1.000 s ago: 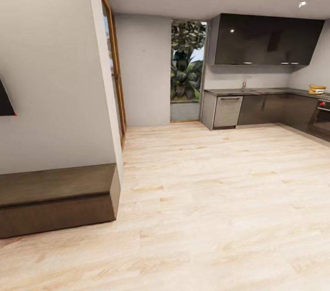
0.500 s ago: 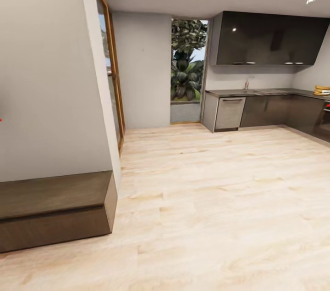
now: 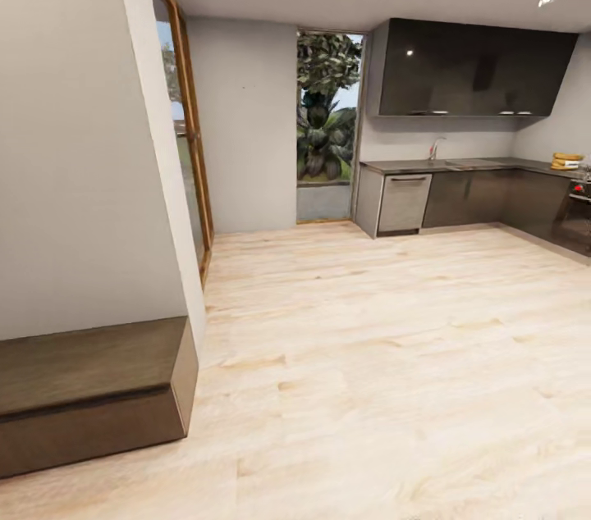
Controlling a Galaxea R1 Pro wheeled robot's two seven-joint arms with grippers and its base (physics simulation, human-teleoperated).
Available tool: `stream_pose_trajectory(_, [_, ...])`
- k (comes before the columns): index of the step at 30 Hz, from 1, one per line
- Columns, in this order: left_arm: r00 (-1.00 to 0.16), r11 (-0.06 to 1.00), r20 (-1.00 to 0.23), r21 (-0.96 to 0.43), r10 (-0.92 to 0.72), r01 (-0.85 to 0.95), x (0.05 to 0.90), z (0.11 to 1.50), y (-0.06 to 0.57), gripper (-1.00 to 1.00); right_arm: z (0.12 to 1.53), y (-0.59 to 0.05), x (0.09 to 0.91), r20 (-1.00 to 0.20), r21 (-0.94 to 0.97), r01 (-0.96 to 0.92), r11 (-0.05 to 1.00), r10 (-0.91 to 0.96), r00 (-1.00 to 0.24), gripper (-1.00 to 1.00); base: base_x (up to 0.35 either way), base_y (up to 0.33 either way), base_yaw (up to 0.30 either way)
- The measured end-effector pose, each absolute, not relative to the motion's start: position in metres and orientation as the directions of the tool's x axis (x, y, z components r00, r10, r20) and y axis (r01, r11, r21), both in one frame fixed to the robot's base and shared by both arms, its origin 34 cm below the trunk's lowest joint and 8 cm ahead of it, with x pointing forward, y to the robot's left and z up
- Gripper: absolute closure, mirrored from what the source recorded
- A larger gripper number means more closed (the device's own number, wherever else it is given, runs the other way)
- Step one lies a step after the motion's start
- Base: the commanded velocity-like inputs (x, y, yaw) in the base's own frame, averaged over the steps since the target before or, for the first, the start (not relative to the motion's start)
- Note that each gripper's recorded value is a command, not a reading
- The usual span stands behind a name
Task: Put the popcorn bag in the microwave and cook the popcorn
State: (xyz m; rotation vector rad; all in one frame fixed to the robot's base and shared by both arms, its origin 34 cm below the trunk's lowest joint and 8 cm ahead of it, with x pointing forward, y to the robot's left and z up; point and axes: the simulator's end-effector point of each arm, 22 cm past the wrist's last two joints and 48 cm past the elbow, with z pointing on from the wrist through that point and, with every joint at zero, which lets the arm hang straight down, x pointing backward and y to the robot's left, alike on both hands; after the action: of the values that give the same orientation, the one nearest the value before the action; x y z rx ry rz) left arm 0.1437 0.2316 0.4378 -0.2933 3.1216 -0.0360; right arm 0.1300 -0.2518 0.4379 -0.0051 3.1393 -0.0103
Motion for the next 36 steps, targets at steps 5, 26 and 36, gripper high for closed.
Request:
stream_pose_trajectory(5, [-0.982,0.982,-0.004,-0.024,-0.186,-0.186,0.1437,0.4378,0.2311,-1.0,0.4379,-0.2518,0.1301,-0.002,-0.007,-0.003,1.0,-0.003,-1.0,-1.0,0.001,0.0,-0.24])
stream_pose_trajectory(26, [-0.982,0.982,-0.008,-0.025,-0.187,-0.186,0.1455,0.4378,0.231,-1.0,0.4379,-0.2508,0.1285,0.001,-0.006,0.01,1.0,0.01,-1.0,-1.0,0.0,0.0,-0.244])
stream_pose_trajectory(36, [-0.983,0.983,-0.006,-0.024,-0.185,-0.184,0.145,0.4378,0.2312,-1.0,0.4379,-0.251,0.1308,-0.009,-0.006,0.013,1.0,0.013,-1.0,-1.0,0.0,0.0,-0.245])
